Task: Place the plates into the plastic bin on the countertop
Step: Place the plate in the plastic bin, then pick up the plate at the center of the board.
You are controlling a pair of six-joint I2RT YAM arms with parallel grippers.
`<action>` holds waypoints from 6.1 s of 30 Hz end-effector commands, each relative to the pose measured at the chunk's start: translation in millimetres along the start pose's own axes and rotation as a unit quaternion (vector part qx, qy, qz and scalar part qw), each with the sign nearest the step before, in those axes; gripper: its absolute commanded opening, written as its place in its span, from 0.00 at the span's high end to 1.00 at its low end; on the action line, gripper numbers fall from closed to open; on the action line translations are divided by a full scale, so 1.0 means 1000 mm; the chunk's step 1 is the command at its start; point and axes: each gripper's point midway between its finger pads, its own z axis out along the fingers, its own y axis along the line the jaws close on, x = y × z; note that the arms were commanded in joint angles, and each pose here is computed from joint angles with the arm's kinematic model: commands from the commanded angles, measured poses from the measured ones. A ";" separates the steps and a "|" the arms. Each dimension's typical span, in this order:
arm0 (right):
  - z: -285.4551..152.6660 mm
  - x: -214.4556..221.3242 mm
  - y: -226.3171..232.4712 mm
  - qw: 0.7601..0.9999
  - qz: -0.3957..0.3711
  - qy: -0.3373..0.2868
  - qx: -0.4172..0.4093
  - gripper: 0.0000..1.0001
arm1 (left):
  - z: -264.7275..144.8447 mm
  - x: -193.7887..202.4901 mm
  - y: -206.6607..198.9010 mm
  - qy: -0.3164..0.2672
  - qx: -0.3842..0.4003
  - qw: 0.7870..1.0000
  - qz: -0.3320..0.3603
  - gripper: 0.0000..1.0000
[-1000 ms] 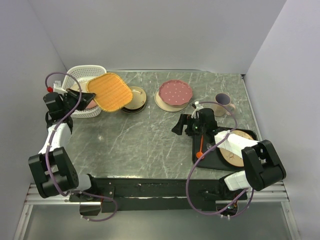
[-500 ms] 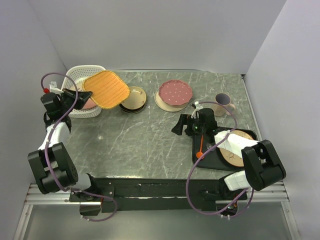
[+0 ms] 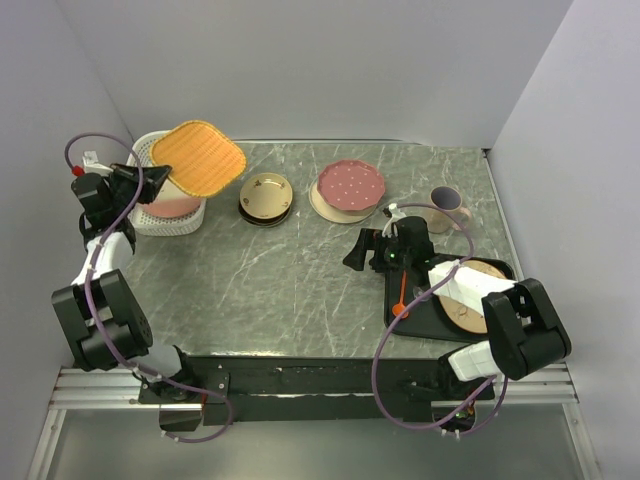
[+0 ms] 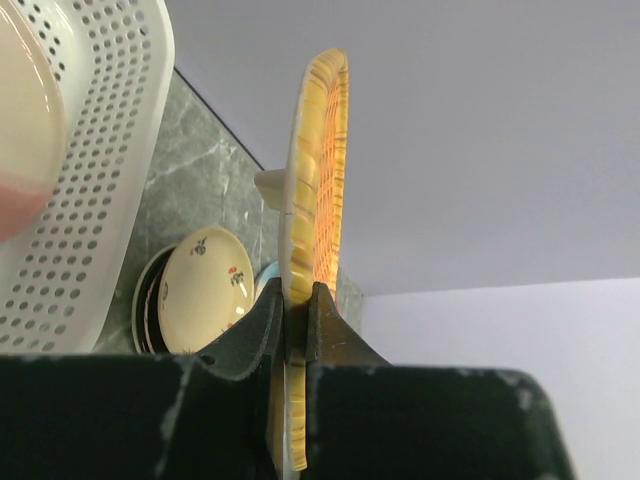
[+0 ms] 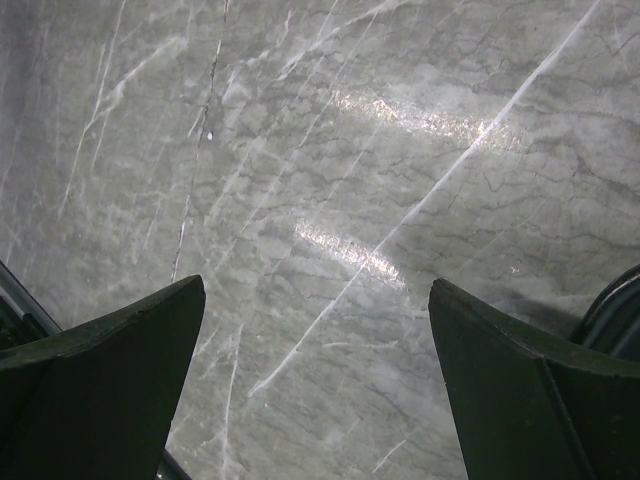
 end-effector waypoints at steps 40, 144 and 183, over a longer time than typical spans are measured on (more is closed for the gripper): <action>0.007 -0.009 0.008 1.000 -0.007 -0.008 -0.015 0.00 | 0.044 -0.111 0.002 -0.143 -0.026 0.989 0.017 0.99; 0.006 -0.006 0.009 1.000 -0.003 -0.006 -0.022 0.00 | -0.005 -0.113 0.111 -0.238 -0.295 0.919 0.110 0.04; -0.006 -0.037 0.002 0.998 0.009 -0.049 0.043 0.00 | 0.050 0.093 -0.037 -0.008 -0.083 0.967 0.240 0.01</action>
